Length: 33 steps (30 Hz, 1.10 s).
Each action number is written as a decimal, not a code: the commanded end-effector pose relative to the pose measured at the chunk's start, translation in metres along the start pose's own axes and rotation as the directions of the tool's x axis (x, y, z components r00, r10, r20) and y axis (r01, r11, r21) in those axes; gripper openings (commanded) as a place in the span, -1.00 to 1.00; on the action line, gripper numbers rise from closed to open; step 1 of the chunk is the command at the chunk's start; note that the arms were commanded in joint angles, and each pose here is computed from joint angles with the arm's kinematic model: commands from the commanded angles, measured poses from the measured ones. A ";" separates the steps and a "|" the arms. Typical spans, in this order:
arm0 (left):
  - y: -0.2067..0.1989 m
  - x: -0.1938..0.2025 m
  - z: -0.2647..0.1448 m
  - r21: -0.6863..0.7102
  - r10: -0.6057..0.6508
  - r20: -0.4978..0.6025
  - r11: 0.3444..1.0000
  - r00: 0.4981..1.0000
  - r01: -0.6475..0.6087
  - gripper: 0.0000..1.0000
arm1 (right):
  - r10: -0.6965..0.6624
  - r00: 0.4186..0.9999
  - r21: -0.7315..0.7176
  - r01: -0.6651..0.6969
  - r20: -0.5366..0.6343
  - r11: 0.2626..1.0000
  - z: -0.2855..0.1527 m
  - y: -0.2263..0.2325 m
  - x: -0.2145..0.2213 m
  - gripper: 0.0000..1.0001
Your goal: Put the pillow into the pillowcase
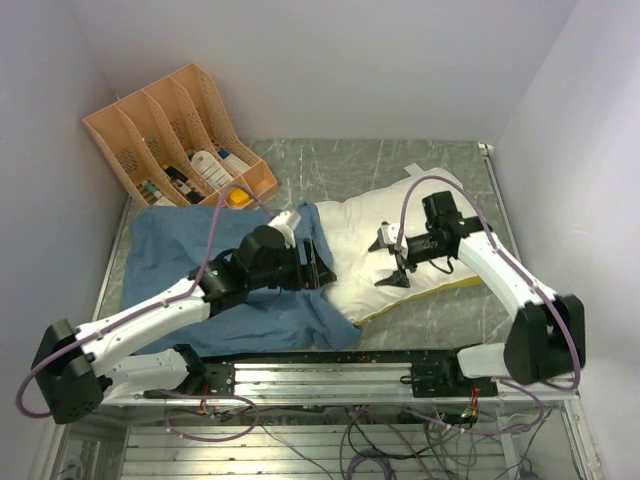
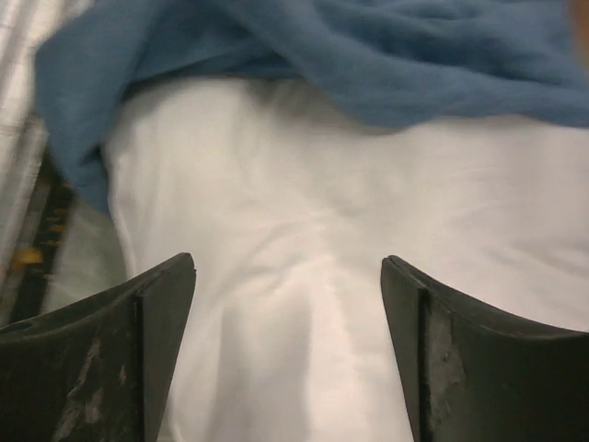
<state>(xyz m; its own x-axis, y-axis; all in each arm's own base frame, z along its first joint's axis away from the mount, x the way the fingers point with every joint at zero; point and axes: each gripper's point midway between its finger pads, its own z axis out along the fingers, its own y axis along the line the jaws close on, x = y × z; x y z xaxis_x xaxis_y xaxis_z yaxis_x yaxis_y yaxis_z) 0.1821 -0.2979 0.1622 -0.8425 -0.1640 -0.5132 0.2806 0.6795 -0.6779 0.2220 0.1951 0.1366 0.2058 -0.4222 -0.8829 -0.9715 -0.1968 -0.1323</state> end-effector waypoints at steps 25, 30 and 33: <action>0.086 -0.170 0.108 -0.337 -0.036 0.022 0.941 0.999 0.041 0.53 | 0.168 0.968 0.204 -0.129 -0.187 0.970 0.077 -0.207 0.087 0.67; 0.081 -0.164 0.128 -0.269 -0.067 -0.015 0.961 0.998 0.061 0.38 | 0.187 0.968 0.181 -0.156 -0.169 0.971 0.089 -0.197 0.091 -0.25; 0.083 -0.160 0.135 -0.264 -0.078 -0.038 0.962 0.996 0.066 0.37 | 0.186 0.973 0.187 -0.159 -0.137 0.969 0.087 -0.199 0.079 -0.61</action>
<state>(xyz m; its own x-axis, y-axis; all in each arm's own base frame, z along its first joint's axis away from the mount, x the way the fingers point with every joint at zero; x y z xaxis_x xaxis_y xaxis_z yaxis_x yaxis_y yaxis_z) 0.3964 -0.2905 0.1077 -0.8687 -0.1896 -0.4575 0.0537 0.8823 -0.4675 0.4274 0.2690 0.0577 0.0484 -0.5919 -0.8045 -0.9946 0.0457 -0.0934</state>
